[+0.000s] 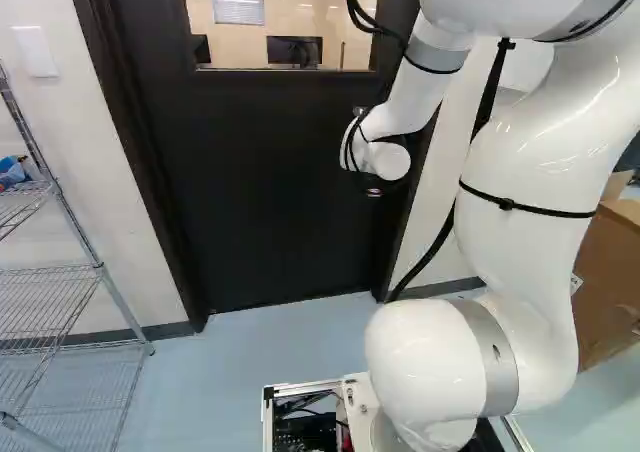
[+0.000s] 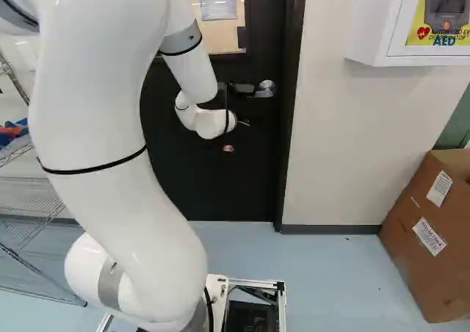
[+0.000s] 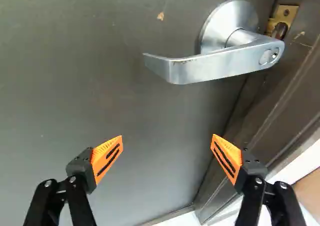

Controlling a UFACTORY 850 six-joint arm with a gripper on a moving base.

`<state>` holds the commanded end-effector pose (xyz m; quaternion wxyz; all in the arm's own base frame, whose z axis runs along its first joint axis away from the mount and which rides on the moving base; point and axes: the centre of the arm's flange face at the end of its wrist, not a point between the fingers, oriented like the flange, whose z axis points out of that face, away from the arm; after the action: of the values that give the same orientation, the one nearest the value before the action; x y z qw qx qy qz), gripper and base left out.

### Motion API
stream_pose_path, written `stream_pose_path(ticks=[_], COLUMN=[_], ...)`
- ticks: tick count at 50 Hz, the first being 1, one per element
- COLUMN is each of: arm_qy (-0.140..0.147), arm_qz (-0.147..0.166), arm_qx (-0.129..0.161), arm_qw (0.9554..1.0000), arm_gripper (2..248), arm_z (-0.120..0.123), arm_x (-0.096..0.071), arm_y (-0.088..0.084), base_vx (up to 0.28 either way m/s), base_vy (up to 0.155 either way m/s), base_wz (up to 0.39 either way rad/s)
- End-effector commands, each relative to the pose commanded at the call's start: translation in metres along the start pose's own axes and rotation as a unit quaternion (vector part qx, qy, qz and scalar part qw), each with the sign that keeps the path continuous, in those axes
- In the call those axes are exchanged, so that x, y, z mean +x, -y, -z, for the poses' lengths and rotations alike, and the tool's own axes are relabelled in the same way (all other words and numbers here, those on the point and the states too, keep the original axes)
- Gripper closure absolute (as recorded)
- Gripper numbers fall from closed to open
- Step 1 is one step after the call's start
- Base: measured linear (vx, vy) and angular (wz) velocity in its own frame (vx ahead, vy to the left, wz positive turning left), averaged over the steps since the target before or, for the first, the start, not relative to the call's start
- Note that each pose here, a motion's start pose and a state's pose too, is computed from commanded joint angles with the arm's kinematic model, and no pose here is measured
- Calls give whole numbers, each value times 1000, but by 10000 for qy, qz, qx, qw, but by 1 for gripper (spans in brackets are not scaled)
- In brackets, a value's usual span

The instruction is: Open the door and move inside

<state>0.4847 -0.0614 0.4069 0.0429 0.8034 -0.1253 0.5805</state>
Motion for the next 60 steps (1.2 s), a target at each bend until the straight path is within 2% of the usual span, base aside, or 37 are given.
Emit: stream_pose_path(ticks=[10,25,48,60], arm_qy=[-17,-54,-128,-170], arm_qz=[-228,-260,-520,-531], arm_qx=[-187,-124,-220,-138], arm_qw=[9996,9996,9983,9983], arm_gripper=[3,3,3,3], arm_z=[-12,-36,-74,-92], arm_x=[3,8,14,16], arm_y=[2,18,41,57], base_vx=[0,0,0,0], base_vy=[0,0,0,0], base_wz=[0,0,0,0])
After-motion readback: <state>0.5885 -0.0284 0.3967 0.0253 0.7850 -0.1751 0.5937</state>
